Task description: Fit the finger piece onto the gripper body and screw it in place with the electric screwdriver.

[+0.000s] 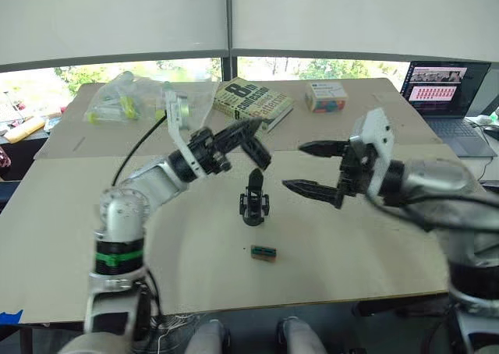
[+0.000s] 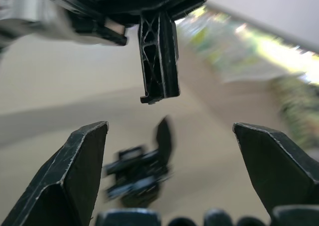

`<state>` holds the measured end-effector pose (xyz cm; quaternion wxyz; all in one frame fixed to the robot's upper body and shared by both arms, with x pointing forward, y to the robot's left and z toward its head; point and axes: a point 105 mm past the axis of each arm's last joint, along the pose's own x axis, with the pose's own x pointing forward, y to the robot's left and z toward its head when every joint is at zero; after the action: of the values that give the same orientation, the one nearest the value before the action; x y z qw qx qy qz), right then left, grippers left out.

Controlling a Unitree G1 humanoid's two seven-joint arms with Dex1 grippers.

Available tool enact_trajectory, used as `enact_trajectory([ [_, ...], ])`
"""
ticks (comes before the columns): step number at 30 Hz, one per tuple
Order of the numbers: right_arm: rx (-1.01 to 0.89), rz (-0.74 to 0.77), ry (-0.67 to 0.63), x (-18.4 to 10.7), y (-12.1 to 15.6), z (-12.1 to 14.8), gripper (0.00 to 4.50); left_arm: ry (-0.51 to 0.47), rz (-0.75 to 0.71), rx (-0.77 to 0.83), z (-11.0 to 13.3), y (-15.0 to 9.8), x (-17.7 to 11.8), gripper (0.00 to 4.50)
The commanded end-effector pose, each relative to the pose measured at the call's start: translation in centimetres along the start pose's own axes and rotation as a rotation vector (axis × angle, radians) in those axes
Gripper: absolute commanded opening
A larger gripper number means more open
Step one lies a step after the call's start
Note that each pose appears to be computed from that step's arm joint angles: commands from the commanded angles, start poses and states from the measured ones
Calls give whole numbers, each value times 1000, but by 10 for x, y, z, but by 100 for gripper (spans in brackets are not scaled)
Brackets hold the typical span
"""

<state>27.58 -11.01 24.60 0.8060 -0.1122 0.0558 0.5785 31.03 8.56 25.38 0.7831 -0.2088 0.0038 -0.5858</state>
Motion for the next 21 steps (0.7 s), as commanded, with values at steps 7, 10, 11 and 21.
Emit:
enact_trajectory([
  [7,268,256,151,34,32,-10,447,262,-251,16,-32,-22,0,0],
  [10,286,282,171,45,37,-10,447,258,-267,20,-35,-23,4,0],
  [11,297,286,180,48,38,-11,447,255,-269,20,-36,-23,5,0],
  [21,325,302,208,60,46,-18,447,272,-274,21,-47,-26,7,0],
])
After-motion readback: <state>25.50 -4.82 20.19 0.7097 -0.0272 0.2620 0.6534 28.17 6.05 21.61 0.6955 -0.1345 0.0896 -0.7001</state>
